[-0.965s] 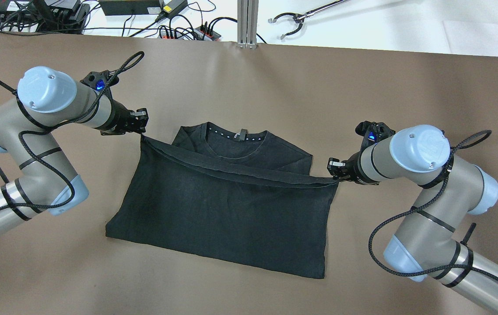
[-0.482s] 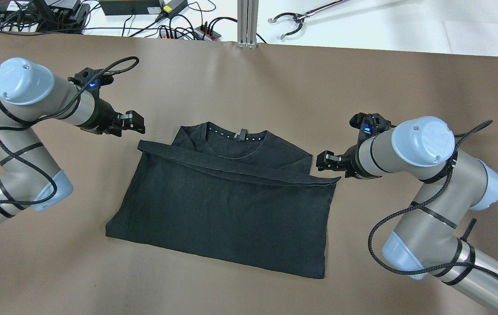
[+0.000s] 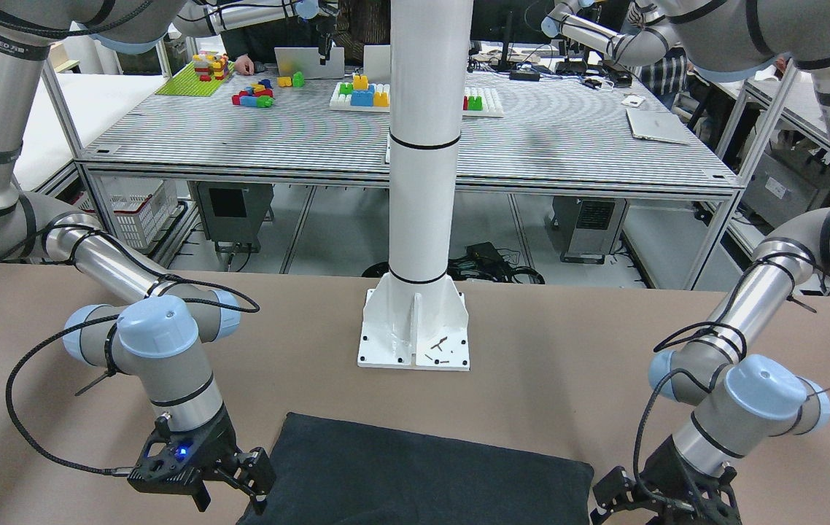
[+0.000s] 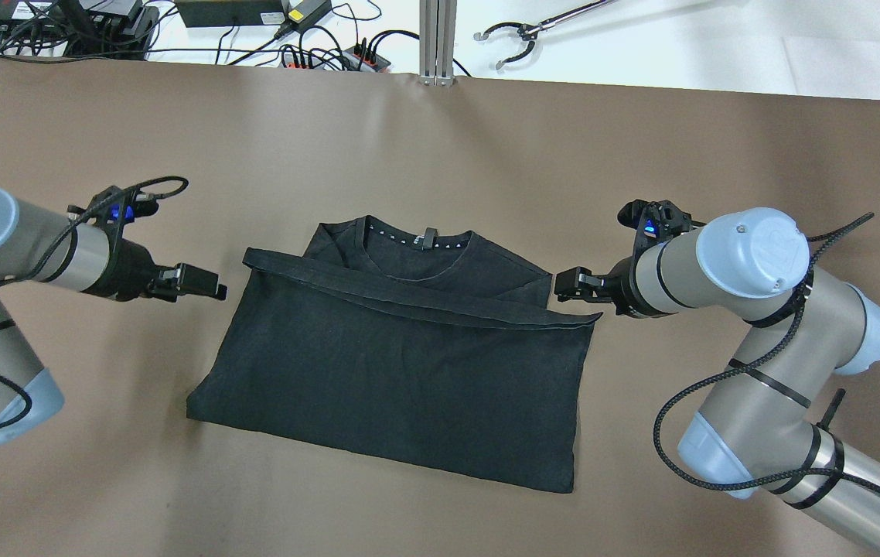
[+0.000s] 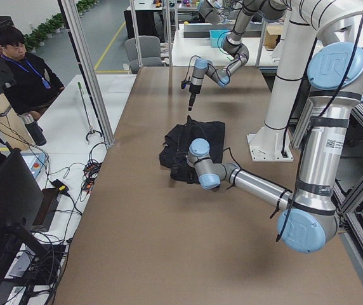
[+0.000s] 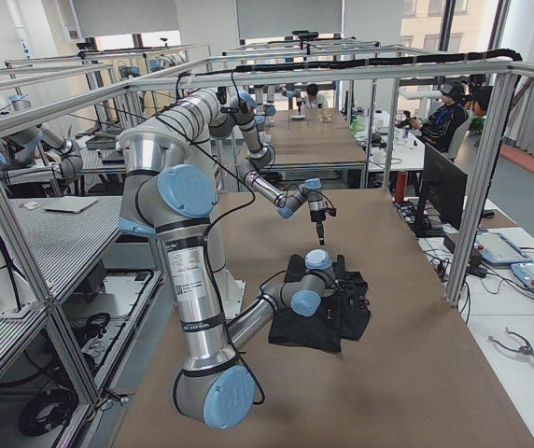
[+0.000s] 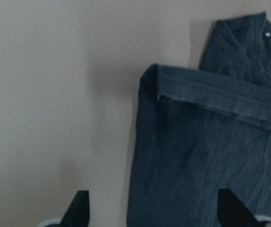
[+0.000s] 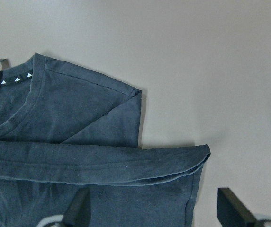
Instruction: Fold clothes
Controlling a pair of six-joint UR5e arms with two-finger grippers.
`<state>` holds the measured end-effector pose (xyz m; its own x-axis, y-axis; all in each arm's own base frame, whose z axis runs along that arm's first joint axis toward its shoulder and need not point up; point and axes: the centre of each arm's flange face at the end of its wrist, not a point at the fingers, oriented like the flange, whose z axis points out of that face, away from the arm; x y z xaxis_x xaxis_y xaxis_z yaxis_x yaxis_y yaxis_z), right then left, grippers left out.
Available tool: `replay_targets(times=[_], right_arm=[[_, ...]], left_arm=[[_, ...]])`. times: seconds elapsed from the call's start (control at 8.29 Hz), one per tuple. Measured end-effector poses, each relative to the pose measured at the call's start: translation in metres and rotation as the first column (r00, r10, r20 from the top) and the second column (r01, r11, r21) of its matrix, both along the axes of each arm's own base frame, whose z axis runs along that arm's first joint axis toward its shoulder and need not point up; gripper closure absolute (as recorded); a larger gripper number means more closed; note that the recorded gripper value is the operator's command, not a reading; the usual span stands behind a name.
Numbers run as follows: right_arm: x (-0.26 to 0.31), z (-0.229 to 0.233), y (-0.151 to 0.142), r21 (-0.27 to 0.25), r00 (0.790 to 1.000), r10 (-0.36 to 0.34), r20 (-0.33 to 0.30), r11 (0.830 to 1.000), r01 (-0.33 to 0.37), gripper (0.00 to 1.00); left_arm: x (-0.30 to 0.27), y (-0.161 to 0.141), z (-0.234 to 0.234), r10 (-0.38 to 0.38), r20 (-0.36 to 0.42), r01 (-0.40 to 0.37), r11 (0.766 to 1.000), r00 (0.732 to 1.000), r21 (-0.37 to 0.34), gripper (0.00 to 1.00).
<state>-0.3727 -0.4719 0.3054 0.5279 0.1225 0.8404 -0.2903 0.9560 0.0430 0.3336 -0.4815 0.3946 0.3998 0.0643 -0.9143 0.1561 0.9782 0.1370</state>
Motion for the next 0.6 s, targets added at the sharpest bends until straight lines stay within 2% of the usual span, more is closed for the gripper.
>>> replay_targets(times=[0.36,0.48,0.6], right_arm=[[-0.001,0.000,0.001,0.002,1.000,0.000,-0.001,1.000,0.000,0.06],[-0.002,0.000,0.001,0.003,1.000,0.000,-0.002,1.000,0.000,0.06],[-0.002,0.000,0.001,0.003,1.000,0.000,-0.001,1.000,0.000,0.06]], left_arm=[[0.028,0.054,0.037,0.096,-0.010,-0.096,0.995,0.995,0.004,0.08],[0.037,0.064,0.043,0.120,-0.004,-0.120,0.993,0.993,0.001,0.16],[0.043,0.072,0.046,0.136,0.001,-0.136,0.991,0.991,0.001,0.32]])
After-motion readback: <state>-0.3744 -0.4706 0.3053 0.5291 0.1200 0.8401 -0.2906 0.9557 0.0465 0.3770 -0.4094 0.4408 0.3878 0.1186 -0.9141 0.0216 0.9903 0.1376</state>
